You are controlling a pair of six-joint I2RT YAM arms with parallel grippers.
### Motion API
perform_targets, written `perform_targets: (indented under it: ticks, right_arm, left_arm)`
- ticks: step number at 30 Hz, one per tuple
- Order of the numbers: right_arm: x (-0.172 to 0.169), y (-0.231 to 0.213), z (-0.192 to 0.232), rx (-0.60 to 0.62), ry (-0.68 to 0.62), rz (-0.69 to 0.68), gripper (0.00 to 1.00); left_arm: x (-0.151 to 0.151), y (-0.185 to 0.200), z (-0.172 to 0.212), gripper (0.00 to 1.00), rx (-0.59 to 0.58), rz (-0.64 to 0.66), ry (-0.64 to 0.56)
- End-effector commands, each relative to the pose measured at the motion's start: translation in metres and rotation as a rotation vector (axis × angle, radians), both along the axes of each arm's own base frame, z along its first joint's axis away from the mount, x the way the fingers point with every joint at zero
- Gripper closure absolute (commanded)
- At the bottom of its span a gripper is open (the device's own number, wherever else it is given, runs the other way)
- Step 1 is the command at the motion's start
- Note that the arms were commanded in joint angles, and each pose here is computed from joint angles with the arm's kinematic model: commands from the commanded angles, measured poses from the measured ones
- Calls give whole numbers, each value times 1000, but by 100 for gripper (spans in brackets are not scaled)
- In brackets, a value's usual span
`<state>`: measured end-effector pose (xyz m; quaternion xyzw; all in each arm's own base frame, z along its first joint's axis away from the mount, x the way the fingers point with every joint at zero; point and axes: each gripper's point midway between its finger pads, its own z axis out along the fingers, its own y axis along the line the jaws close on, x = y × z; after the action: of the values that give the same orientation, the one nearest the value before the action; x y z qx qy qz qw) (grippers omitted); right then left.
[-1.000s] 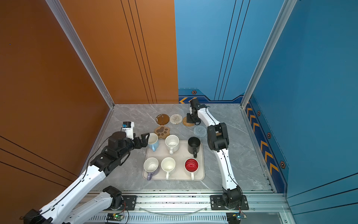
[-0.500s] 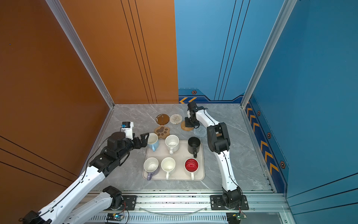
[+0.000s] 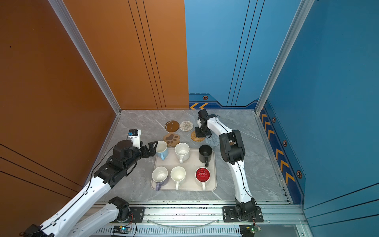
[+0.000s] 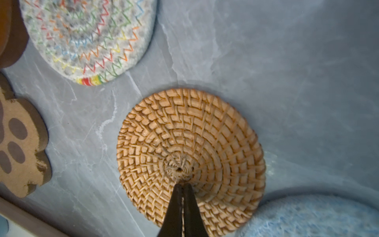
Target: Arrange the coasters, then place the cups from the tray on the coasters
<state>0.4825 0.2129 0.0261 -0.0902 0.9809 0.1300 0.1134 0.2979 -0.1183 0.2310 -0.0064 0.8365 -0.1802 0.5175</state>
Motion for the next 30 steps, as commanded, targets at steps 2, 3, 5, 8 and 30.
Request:
perform_targets:
  ticks: [2,3,5,8,30]
  right_arm:
    - [-48,-10,-38,-80,184,41,100]
    - [-49,-8,-38,-76,185,45,100]
    - [-51,-5,-38,-70,189,51,100]
    - [-54,-3,-37,-62,192,57,100]
    - [-81,-9,-39,-74,242,76,100]
  left_arm:
    - [-5,2,-3,1,24,3,0]
    - [-5,2,-3,1,26,4,0]
    - [-5,3,-3,1,27,4,-1]
    - [-5,2,-3,1,28,2,-1]
    - [-8,4,-6,1,25,7,0]
